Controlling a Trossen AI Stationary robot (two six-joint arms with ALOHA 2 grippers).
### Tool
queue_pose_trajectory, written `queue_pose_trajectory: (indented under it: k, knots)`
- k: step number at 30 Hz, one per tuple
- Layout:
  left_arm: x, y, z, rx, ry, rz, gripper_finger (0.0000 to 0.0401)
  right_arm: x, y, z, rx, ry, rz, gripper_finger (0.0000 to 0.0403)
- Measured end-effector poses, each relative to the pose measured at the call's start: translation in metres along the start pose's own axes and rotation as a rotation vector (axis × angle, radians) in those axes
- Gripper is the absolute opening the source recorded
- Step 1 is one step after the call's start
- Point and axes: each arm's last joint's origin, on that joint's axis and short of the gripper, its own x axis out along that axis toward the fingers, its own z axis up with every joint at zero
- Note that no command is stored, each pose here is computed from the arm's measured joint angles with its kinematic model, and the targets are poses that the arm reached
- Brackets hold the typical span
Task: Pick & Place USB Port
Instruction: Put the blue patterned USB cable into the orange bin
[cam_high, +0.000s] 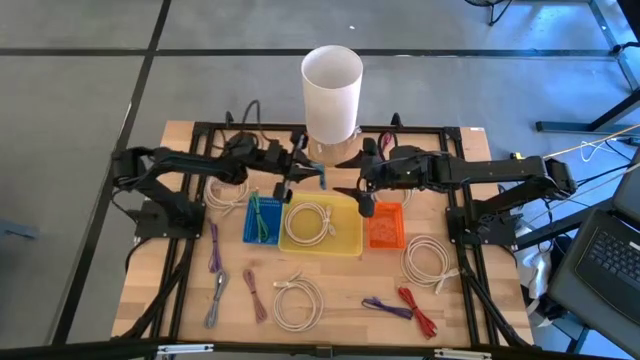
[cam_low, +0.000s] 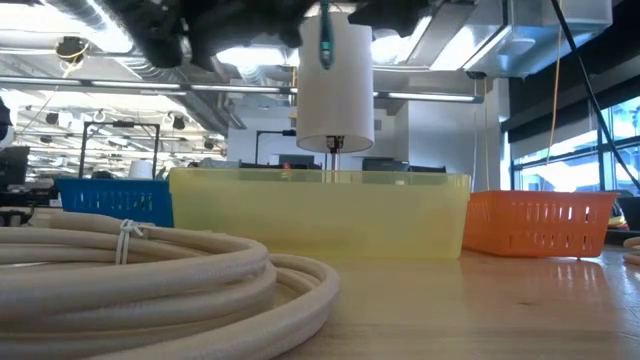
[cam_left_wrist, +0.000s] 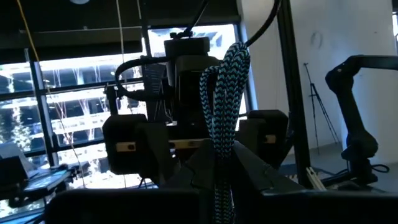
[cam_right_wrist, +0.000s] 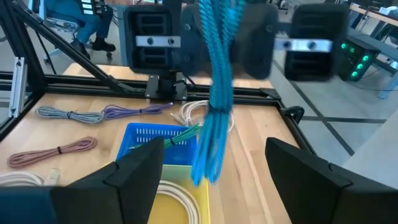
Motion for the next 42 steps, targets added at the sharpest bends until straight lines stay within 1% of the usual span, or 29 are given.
queue_pose_trajectory:
  k: [3, 7, 10, 13, 15, 17, 21, 22, 25, 28, 30, 34, 36, 38, 42]
  knots:
    - [0.012, 0.005, -0.005, -0.003, -0.002, -0.021, 0.0019, 0.0, 0.0, 0.0, -0.001, 0.001, 0.0, 0.0283]
    - [0.027, 0.007, -0.007, -0.002, -0.014, -0.077, 0.0019, 0.0, 0.0, -0.001, -0.001, 0.007, 0.001, 0.028]
    - [0.037, 0.008, -0.008, 0.0, -0.023, -0.099, 0.0019, 0.0, 0.0, -0.001, -0.001, 0.008, 0.001, 0.0261]
    - [0.04, 0.009, -0.012, -0.007, -0.013, -0.111, 0.0019, 0.0, 0.0, -0.001, -0.001, 0.01, 0.001, 0.0222]
    - [0.04, 0.009, -0.015, -0.014, -0.005, -0.111, 0.0019, 0.0, 0.0, -0.001, -0.001, 0.015, 0.001, 0.0184]
    - [0.039, 0.01, -0.015, -0.028, 0.001, -0.116, 0.0019, 0.0, 0.0, -0.003, -0.002, 0.027, 0.003, 0.0139]
    - [0.039, 0.01, -0.017, -0.041, 0.015, -0.119, 0.0023, 0.0, 0.001, -0.004, -0.005, 0.044, 0.01, 0.0035]
    - [0.039, 0.01, -0.017, -0.045, 0.02, -0.122, 0.0028, 0.0, 0.001, -0.005, -0.007, 0.048, 0.012, 0.0023]
    - [0.039, 0.011, -0.019, -0.067, 0.041, -0.108, 0.005, 0.0, 0.001, -0.006, -0.001, 0.062, 0.006, 0.0022]
    - [0.037, 0.015, -0.02, -0.069, 0.085, -0.062, 0.0079, -0.001, 0.0, -0.009, -0.005, 0.099, -0.057, 0.0022]
    - [0.033, 0.017, -0.018, -0.065, 0.129, -0.035, 0.01, -0.004, 0.0, -0.012, -0.013, 0.139, -0.13, 0.0022]
    - [0.023, 0.018, -0.007, -0.036, 0.283, 0.063, 0.0144, -0.019, -0.001, -0.012, -0.016, 0.188, -0.277, 0.0022]
    - [0.015, 0.017, 0.0, -0.017, 0.383, 0.143, 0.0165, -0.029, -0.002, -0.013, 0.007, 0.213, -0.334, 0.0022]
    - [0.004, 0.014, 0.013, 0.0, 0.481, 0.247, 0.0182, -0.04, -0.002, -0.015, 0.066, 0.246, -0.375, 0.0022]
    - [-0.024, 0.005, 0.037, 0.01, 0.684, 0.521, 0.0202, -0.061, 0.002, -0.029, 0.234, 0.375, -0.442, 0.0022]
